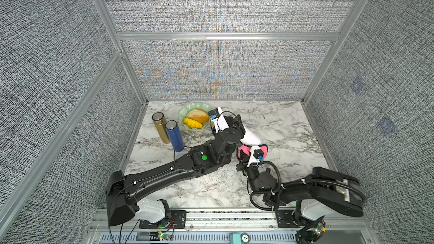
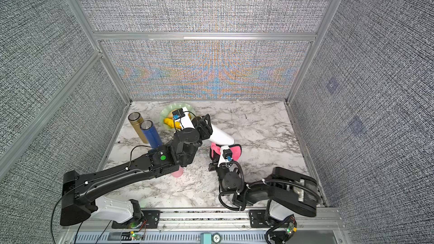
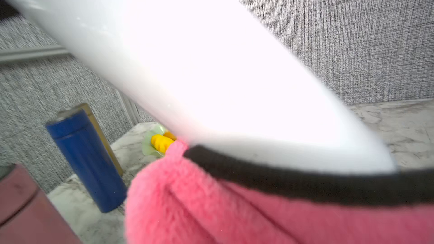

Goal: Wipe the surface of the thermos
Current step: Wipe the dirt from the surface of the thermos.

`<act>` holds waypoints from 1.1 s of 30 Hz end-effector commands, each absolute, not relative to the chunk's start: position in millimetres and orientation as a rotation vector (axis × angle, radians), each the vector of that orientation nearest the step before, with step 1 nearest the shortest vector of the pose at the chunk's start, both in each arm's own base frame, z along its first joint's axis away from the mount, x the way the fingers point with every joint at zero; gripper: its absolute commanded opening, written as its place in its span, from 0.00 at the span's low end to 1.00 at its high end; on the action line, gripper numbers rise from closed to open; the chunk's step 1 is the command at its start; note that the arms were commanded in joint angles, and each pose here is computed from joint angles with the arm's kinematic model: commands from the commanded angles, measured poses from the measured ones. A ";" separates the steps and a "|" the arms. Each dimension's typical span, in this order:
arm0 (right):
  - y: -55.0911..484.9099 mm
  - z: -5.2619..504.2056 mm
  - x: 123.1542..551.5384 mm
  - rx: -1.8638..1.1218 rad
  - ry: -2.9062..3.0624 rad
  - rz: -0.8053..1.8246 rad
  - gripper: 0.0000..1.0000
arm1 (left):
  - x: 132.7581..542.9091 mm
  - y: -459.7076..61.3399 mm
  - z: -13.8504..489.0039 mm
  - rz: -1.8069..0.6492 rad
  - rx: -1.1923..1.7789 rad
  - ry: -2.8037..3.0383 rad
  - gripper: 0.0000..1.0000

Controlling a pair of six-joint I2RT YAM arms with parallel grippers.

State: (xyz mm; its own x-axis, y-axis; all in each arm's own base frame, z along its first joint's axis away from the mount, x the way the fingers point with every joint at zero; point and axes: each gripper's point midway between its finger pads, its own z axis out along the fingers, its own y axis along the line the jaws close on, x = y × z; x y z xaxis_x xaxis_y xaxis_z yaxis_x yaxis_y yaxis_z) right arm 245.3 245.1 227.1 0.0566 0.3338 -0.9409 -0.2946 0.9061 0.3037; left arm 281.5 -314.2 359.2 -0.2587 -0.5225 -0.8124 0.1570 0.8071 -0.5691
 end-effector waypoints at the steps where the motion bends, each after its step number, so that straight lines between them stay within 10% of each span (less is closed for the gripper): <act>1: 230.5 259.3 241.5 0.110 1.378 0.540 0.00 | 283.0 -305.1 345.6 -0.403 -0.056 1.722 0.00; 33: 264.4 200.0 240.7 -0.046 1.573 0.825 0.00 | 175.4 -337.1 380.5 -0.830 0.593 1.009 0.00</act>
